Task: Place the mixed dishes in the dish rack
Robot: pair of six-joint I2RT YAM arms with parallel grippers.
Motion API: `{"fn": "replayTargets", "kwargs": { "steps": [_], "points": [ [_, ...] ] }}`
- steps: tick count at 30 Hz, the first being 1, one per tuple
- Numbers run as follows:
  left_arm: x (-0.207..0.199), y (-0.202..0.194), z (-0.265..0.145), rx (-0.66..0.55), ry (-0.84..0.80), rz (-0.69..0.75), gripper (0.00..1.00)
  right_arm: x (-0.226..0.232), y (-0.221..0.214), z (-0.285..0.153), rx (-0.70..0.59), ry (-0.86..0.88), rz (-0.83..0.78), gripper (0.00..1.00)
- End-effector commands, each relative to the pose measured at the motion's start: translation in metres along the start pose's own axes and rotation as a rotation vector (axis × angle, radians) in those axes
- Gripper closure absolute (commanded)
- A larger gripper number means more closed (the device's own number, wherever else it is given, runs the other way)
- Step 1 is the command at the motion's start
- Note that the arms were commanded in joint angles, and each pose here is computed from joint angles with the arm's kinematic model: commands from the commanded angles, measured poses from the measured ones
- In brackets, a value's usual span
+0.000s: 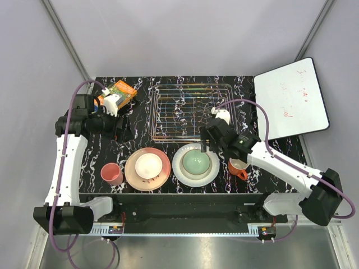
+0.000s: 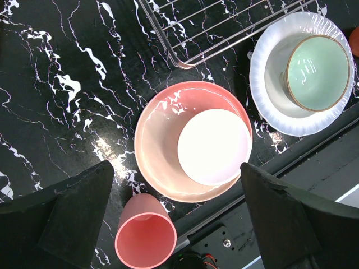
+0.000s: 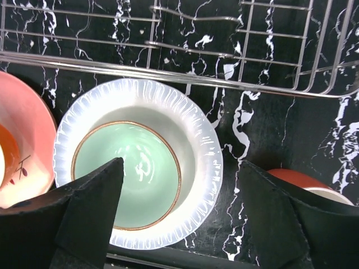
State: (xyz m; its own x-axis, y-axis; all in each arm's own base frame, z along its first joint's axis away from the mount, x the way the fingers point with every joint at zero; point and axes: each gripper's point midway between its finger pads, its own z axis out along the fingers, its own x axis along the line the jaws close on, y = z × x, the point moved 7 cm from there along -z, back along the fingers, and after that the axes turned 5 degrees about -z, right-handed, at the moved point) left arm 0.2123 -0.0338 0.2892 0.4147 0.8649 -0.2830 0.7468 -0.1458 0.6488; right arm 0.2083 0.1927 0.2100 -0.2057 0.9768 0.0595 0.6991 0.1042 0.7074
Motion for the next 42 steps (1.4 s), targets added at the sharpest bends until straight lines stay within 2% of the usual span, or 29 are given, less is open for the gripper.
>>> {"fn": "replayTargets", "kwargs": {
  "steps": [1,2,4,9,18,27,31,32,36,38,42],
  "points": [
    [0.0,0.005,-0.004,-0.027,0.006,0.026,0.01,0.005,-0.002,-0.001,-0.025,0.067,0.037,0.06],
    [0.0,0.006,-0.003,-0.027,0.005,0.024,0.01,0.005,-0.003,0.001,-0.023,0.064,0.037,0.01],
    [0.0,0.007,-0.003,-0.029,0.003,0.029,0.01,0.001,-0.013,0.008,0.001,0.034,0.03,0.0],
    [-0.001,0.012,-0.004,-0.038,-0.006,0.031,0.01,0.0,-0.035,0.032,0.074,-0.025,0.039,0.13],
    [-0.006,0.019,-0.012,-0.087,-0.01,0.055,0.01,0.015,-0.055,0.054,0.103,0.096,0.05,0.29],
    [-0.005,0.016,-0.014,-0.092,0.012,0.062,0.01,0.023,-0.072,0.068,0.157,0.158,0.064,0.36],
    [-0.006,0.016,-0.015,-0.096,0.018,0.069,0.01,0.024,-0.076,0.073,0.173,0.158,0.065,0.6],
    [-0.005,0.016,-0.015,-0.095,0.019,0.069,0.01,0.026,-0.075,0.073,0.17,0.161,0.065,0.72],
    [-0.004,0.015,-0.013,-0.091,0.026,0.069,0.01,0.025,-0.072,0.07,0.158,0.166,0.059,0.93],
    [-0.003,0.014,-0.012,-0.09,0.028,0.069,0.01,0.024,-0.07,0.068,0.145,0.161,0.052,1.0],
    [-0.001,0.015,-0.009,-0.086,0.03,0.067,0.01,0.015,-0.051,0.048,0.071,0.13,0.028,1.0]
  ]
}}
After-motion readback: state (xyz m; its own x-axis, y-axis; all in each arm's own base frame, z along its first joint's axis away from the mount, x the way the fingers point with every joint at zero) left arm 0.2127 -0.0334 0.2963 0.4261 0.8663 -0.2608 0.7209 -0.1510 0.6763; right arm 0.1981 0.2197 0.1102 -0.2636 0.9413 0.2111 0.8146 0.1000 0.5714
